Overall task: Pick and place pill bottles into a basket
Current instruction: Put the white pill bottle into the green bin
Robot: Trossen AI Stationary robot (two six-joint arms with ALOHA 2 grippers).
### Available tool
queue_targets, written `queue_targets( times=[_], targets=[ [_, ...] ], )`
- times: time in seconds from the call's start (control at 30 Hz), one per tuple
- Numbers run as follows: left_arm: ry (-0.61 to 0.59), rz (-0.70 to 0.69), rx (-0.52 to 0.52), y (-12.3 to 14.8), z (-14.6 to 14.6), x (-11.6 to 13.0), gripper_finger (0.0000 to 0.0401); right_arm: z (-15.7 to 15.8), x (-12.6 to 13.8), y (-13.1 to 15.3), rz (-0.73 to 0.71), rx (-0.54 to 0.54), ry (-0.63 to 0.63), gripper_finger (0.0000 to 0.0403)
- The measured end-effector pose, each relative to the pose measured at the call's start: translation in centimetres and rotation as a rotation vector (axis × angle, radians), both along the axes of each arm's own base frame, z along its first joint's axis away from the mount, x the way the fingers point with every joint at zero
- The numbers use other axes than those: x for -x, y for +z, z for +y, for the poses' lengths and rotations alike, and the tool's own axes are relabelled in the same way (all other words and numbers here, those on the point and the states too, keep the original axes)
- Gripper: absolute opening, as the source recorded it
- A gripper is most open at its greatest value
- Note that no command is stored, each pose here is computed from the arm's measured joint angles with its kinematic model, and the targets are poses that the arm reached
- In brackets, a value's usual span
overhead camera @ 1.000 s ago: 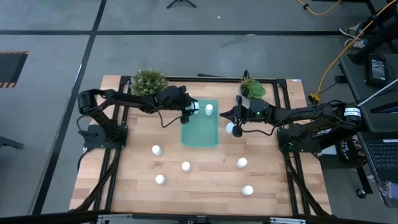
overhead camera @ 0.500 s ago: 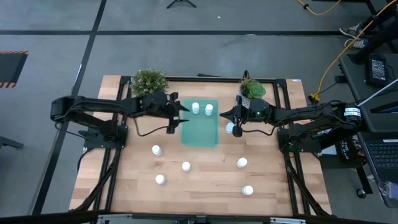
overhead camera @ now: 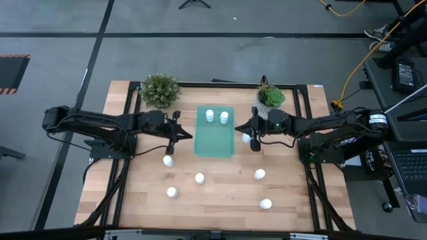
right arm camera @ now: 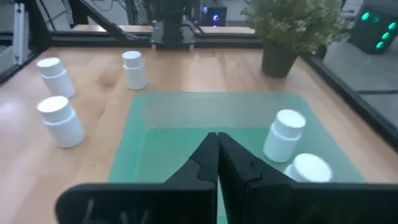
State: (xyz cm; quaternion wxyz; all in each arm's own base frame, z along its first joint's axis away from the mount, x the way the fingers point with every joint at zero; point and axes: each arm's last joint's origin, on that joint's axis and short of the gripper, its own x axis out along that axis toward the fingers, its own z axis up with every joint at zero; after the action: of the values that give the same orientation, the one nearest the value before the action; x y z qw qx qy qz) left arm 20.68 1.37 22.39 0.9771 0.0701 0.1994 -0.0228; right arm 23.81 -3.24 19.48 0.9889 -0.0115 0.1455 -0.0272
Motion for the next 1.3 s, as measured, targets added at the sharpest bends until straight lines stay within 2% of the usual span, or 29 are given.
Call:
queue_targets(
  times=[0.27,0.4,0.53,0.63,0.73,0.87,1.07,1.3],
  targets=[
    [-0.007,-0.058,-0.001,0.4,-0.2,0.6,0.0007,1.3,-0.5,0.3,0.102,0.014,0.009,0.0038],
    [-0.006,-0.073,-0.004,0.5,-0.2,0.5,0.0003,1.9,-0.9,1.3,0.262,0.040,-0.037,0.0050],
    [0.007,-0.073,-0.032,0.5,0.0,0.5,0.0002,2.4,-0.6,2.2,0.446,-0.024,-0.103,0.0048],
    [0.008,-0.073,-0.053,0.5,0.1,0.5,0.0005,2.9,-0.3,2.7,0.518,-0.031,-0.153,0.0038],
    [0.016,-0.072,-0.053,0.5,0.3,0.5,0.0004,3.5,-0.2,2.8,0.538,0.000,-0.159,0.0022],
    [0.019,-0.069,-0.057,0.5,0.3,0.5,0.0002,4.2,0.2,2.6,0.579,-0.012,-0.154,0.0004],
    [0.004,-0.067,-0.127,0.5,0.4,0.5,0.0005,4.3,1.7,2.9,0.625,-0.125,-0.237,0.0016],
    [0.065,-0.043,-0.157,0.3,0.6,0.6,0.0003,4.3,1.8,3.0,0.621,-0.145,-0.250,0.0018]
  ],
)
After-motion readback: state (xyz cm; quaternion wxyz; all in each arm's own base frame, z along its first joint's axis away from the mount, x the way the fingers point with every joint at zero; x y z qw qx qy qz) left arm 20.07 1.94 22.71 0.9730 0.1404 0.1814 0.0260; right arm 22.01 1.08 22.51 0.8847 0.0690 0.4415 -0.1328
